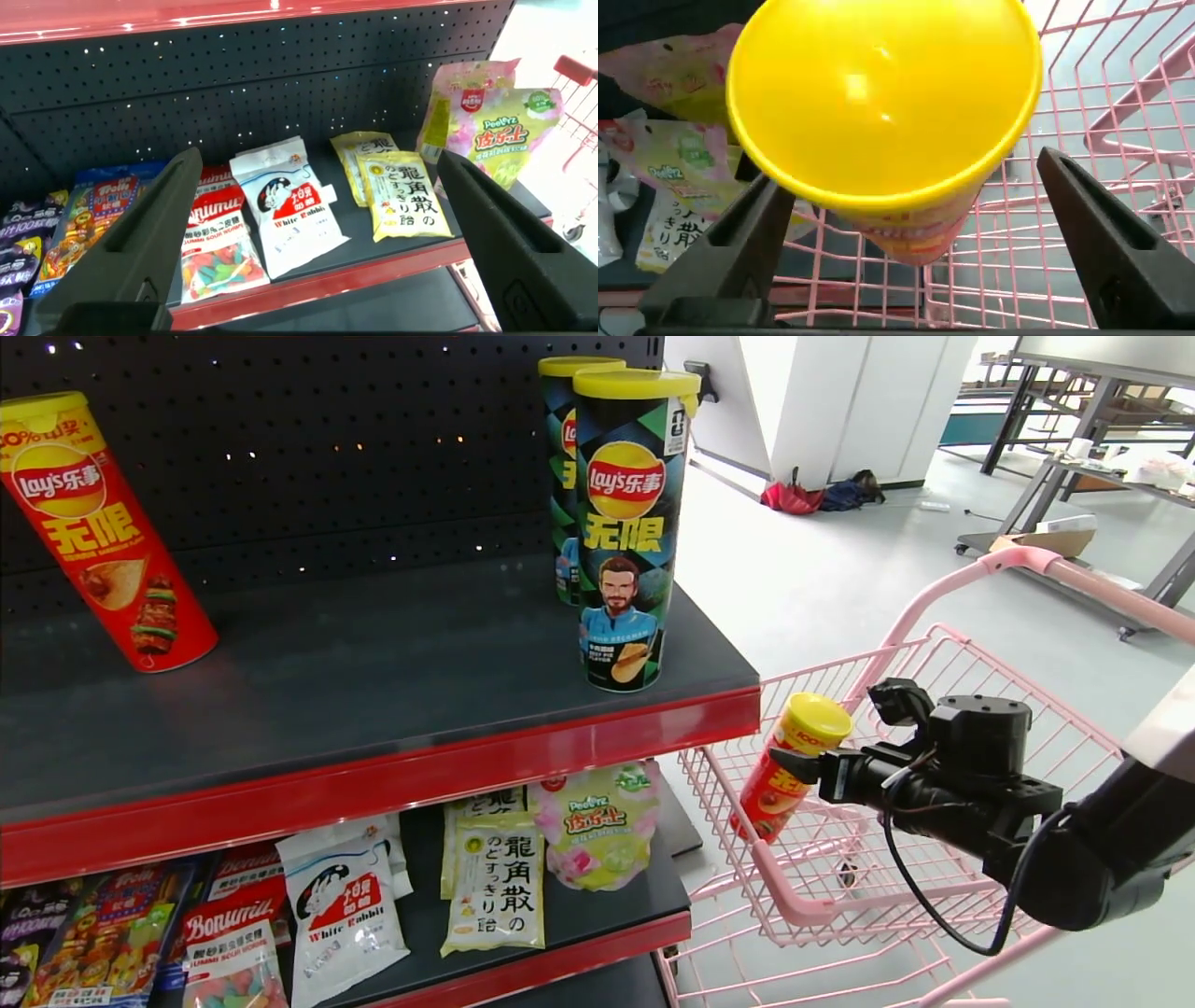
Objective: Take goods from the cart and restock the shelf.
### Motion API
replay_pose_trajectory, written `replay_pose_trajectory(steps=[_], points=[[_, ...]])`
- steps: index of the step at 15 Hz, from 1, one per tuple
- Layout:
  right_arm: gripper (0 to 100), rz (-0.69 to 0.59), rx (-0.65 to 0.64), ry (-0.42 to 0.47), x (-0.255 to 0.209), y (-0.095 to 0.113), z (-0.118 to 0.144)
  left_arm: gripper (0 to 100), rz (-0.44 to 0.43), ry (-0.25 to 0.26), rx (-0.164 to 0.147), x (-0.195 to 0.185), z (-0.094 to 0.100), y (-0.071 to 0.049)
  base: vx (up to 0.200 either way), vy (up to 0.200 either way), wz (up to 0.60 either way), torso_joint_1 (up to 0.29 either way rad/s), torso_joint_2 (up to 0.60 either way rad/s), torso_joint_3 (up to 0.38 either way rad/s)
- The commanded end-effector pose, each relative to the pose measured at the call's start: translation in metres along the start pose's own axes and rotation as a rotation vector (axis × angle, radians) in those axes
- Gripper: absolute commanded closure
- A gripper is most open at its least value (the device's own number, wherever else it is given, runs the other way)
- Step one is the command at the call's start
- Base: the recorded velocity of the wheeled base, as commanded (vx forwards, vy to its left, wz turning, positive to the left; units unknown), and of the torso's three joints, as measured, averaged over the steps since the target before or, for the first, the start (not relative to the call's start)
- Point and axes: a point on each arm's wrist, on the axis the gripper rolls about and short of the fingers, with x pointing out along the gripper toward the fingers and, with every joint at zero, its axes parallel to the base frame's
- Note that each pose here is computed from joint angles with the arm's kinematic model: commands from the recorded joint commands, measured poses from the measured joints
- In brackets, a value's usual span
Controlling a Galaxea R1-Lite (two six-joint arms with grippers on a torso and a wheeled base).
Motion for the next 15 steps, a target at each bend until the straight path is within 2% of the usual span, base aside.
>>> replay_pose_trajectory(steps=[1,7,8,14,15], points=[[0,0.000,0.002,0.010,0.010,-0.001,-0.003,0,0.001,0.002,0.000,0.000,0.000,0.000,0.000,0.000,0.00,0.000,0.00,0.000],[0,-0.006,0.000,0.000,0.031,-0.003,-0.004,0,0.001,0.001,0.000,0.000,0.000,0.000,0.000,0.000,0.00,0.000,0.00,0.000],[100,-0.011,0.000,0.002,0.033,-0.002,-0.007,0,0.001,0.002,0.000,0.000,0.000,0.000,0.000,0.000,0.00,0.000,0.00,0.000],[100,-0.009,-0.010,-0.026,0.036,0.002,-0.008,0,0.001,0.001,0.000,0.000,0.000,0.000,0.000,0.000,0.00,0.000,0.00,0.000],[100,-0.044,-0.017,-0.085,0.029,0.005,0.008,0,0.001,0.001,0.000,0.000,0.000,0.000,0.000,0.000,0.00,0.000,0.00,0.000]])
